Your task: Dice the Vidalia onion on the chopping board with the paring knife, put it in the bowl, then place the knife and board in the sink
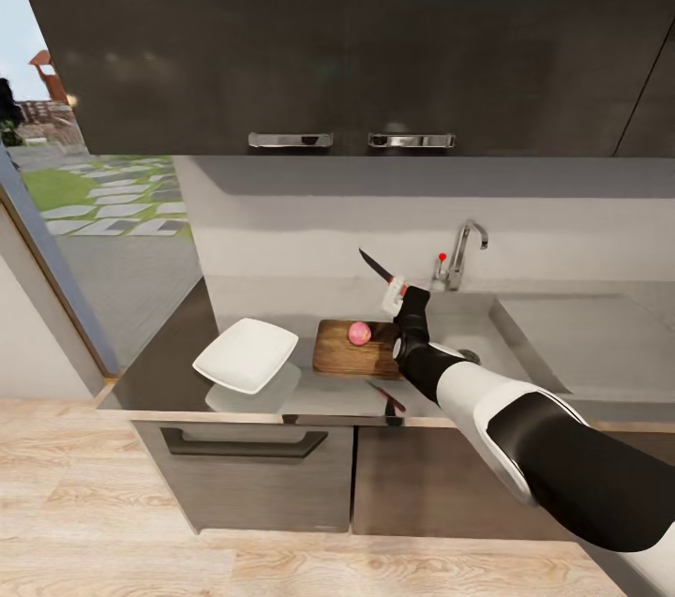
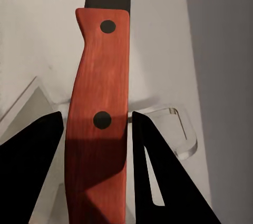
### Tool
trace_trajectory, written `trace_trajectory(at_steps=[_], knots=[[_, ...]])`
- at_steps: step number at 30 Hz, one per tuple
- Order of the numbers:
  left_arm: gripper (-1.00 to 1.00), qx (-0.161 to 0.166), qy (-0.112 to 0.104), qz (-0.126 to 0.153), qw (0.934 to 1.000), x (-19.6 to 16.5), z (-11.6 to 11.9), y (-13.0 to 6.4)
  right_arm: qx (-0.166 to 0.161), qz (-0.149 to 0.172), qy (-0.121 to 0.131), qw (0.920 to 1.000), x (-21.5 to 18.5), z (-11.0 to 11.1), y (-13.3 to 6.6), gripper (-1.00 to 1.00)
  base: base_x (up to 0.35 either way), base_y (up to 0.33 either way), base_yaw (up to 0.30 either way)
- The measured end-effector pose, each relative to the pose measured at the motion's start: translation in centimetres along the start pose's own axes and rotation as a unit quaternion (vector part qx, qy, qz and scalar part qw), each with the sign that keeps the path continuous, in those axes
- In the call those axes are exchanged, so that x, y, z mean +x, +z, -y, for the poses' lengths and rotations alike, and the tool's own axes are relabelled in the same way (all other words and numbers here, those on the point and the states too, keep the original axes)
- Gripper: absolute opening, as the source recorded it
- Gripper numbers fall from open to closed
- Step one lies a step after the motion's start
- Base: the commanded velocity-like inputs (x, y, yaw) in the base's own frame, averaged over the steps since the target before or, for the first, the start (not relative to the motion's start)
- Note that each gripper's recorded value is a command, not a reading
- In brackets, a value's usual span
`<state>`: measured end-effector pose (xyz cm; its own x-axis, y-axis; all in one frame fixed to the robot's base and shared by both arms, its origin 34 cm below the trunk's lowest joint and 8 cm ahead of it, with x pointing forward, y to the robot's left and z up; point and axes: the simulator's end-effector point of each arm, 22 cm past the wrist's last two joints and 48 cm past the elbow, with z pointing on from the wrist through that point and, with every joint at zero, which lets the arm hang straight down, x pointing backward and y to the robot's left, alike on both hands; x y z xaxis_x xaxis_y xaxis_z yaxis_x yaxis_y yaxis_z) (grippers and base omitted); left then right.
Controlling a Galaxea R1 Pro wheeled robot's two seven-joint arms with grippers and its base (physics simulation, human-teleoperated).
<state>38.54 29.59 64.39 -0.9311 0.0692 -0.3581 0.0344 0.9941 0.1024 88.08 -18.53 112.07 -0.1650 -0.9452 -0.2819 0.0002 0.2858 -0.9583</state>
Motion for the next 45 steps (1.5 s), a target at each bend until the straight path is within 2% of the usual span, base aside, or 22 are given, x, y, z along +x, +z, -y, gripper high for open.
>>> trace_trajectory(at_steps=[4, 7, 13, 16, 19, 23, 28, 33, 36, 40, 45], knots=[[1.00, 0.000, 0.000, 0.000, 1.0000, 0.0, 0.0, 0.0, -0.003, -0.001, 0.000, 1.0000, 0.1, -0.3, -0.1, -1.00, 0.000, 0.000, 0.000], [1.00, 0.000, 0.000, 0.001, 1.0000, -0.1, 0.0, 0.0, -0.015, -0.003, -0.002, 0.9999, 0.7, -2.0, -0.7, -1.00, 0.000, 0.000, 0.000], [1.00, 0.001, 0.000, 0.002, 1.0000, -0.2, 0.1, 0.0, -0.021, -0.003, -0.004, 0.9998, 0.8, -2.7, -1.0, -1.00, 0.000, 0.000, 0.000], [1.00, 0.000, -0.002, 0.018, 0.9998, -0.9, 0.1, 0.0, -0.023, 0.010, 0.003, 0.9997, 0.3, -2.9, -1.1, -1.00, 0.000, 0.000, 0.000], [1.00, -0.004, -0.004, 0.051, 0.9987, -2.3, -0.6, -0.1, -0.022, 0.020, 0.003, 0.9996, -0.1, -2.9, -1.1, -1.00, 0.000, 0.000, 0.000], [1.00, -0.011, -0.004, 0.071, 0.9974, -3.1, -1.5, -0.2, -0.017, 0.044, -0.031, 0.9984, -1.2, -2.7, -1.1, -1.00, 0.000, 0.000, 0.000], [1.00, -0.007, -0.005, 0.073, 0.9973, -3.3, -0.6, -0.2, -0.016, 0.053, -0.044, 0.9975, -1.5, -2.8, -1.2, -1.00, 0.000, 0.000, 0.000], [1.00, -0.008, -0.005, 0.074, 0.9973, -3.3, -0.4, -0.2, -0.018, 0.067, -0.039, 0.9969, -2.1, -3.0, -1.3, -1.00, 0.000, 0.000, 0.000], [1.00, -0.009, -0.005, 0.073, 0.9973, -3.3, -0.5, -0.2, -0.024, 0.067, -0.039, 0.9967, -1.9, -3.6, -1.5, -1.00, 0.000, 0.000, 0.000], [1.00, -0.009, -0.006, 0.073, 0.9973, -3.3, -0.5, -0.2, -0.048, 0.065, -0.041, 0.9959, -1.5, -5.3, -2.0, -1.00, 0.000, 0.000, 0.000], [1.00, -0.007, -0.006, 0.073, 0.9973, -3.3, -0.3, -0.2, -0.057, 0.064, -0.041, 0.9955, -1.4, -5.9, -2.2, -1.00, 0.000, 0.000, 0.000]])
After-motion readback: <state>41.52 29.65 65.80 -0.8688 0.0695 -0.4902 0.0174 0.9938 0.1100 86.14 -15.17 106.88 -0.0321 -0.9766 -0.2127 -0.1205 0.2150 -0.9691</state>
